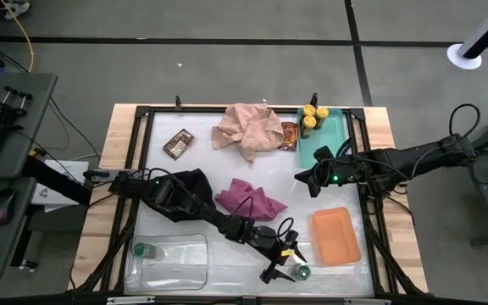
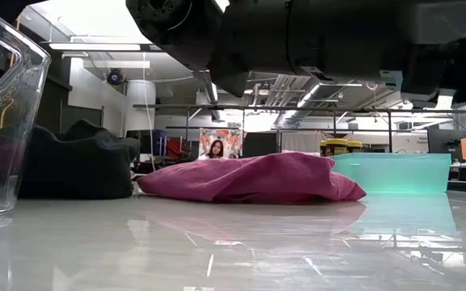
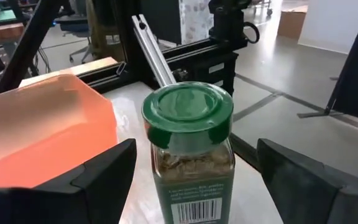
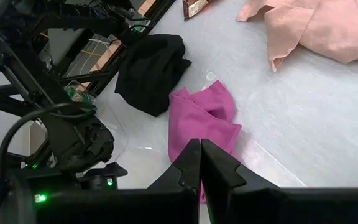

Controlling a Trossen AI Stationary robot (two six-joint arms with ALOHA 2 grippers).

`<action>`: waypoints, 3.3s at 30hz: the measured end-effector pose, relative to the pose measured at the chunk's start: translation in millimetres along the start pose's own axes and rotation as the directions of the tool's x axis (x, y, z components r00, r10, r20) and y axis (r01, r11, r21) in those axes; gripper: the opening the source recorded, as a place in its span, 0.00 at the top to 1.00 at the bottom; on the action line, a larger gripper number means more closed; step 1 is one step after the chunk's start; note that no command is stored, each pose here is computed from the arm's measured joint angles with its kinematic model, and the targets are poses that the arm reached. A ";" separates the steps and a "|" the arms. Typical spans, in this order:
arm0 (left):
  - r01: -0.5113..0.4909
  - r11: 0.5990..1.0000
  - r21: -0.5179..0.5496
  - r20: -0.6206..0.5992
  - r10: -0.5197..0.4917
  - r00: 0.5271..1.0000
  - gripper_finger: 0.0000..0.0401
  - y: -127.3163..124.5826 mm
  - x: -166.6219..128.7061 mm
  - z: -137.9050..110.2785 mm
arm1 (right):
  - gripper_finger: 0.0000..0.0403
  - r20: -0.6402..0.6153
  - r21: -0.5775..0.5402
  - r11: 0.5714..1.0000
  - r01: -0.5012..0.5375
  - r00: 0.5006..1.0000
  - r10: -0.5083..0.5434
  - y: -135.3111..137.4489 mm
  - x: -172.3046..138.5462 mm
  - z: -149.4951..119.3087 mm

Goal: Sort spices by type
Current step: Put the green seasoning bottle into the transparent bin

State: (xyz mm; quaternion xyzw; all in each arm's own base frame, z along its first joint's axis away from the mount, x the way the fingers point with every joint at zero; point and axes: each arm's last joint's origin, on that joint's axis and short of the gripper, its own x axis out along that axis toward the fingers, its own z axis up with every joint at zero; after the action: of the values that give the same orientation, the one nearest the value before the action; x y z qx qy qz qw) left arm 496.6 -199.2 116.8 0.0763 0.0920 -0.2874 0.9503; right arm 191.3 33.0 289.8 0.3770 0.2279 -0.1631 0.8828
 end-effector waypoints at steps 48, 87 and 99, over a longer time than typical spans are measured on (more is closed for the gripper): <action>-0.180 0.967 -0.177 -0.328 0.115 0.938 1.00 50.6 -47.3 2.4 | 1.00 -0.659 0.231 0.967 -0.110 0.713 0.239 52.2 -41.2 -124.9; -0.136 0.979 -0.149 -0.323 0.082 0.943 0.74 -51.6 -39.1 40.8 | 1.00 -0.656 -0.163 0.980 0.111 0.730 -0.191 98.6 62.7 -195.7; -0.271 0.928 -0.256 -0.377 0.162 0.912 0.28 -56.0 -40.5 36.6 | 1.00 -0.630 -0.168 0.984 0.057 0.762 -0.152 100.1 76.3 -181.9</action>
State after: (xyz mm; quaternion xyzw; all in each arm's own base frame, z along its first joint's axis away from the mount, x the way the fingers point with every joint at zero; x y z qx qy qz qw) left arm 436.9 -230.9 156.0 -0.0107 0.2927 -0.1434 0.9453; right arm 250.9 225.0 197.5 0.3342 0.5463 -0.0575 0.7659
